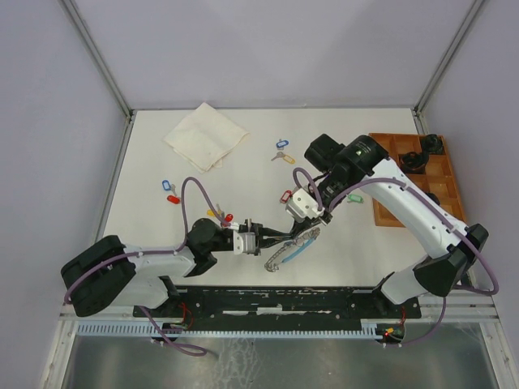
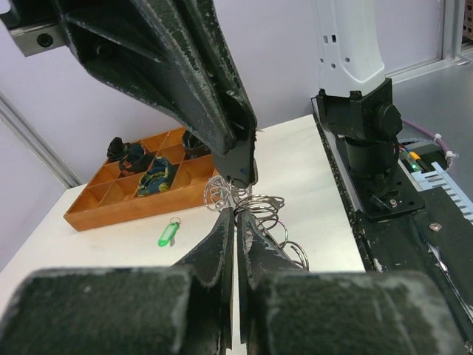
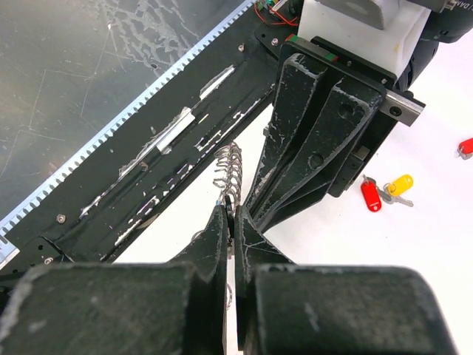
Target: Remove the keys from the keyring
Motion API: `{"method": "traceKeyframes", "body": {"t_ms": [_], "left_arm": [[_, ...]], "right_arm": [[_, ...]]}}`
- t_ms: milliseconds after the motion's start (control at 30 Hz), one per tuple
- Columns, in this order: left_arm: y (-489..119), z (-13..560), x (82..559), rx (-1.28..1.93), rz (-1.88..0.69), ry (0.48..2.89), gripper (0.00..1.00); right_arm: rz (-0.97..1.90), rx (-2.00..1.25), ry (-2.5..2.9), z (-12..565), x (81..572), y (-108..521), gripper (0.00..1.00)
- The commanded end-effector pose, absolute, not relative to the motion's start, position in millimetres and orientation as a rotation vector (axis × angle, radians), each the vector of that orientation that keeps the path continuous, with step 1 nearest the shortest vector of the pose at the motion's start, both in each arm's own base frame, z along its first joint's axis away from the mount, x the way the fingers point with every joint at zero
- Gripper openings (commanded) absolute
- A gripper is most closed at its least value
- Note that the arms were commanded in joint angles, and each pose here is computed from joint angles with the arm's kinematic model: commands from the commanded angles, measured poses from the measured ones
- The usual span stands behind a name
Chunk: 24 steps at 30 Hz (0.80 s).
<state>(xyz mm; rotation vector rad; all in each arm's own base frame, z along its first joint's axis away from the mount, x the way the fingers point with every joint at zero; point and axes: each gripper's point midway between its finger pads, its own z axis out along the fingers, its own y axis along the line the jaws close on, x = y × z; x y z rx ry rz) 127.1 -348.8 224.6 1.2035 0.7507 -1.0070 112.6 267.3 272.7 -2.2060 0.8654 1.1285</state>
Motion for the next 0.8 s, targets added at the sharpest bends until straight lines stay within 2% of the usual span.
{"method": "traceKeyframes", "body": {"t_ms": [0,333,767], "left_arm": [[-344,241,127,1.129,-1.034,0.752,0.03],[-340,248,143,0.923,-1.140,0.936,0.03],[-327,261,146,0.701,-1.275,1.009,0.03]], "right_arm": [[1.241,-2.197,0.905,287,79,246,0.01],[1.277,-2.200,0.875,276,70,241,0.01],[1.225,-2.232,0.902,265,73,236,0.01]]}}
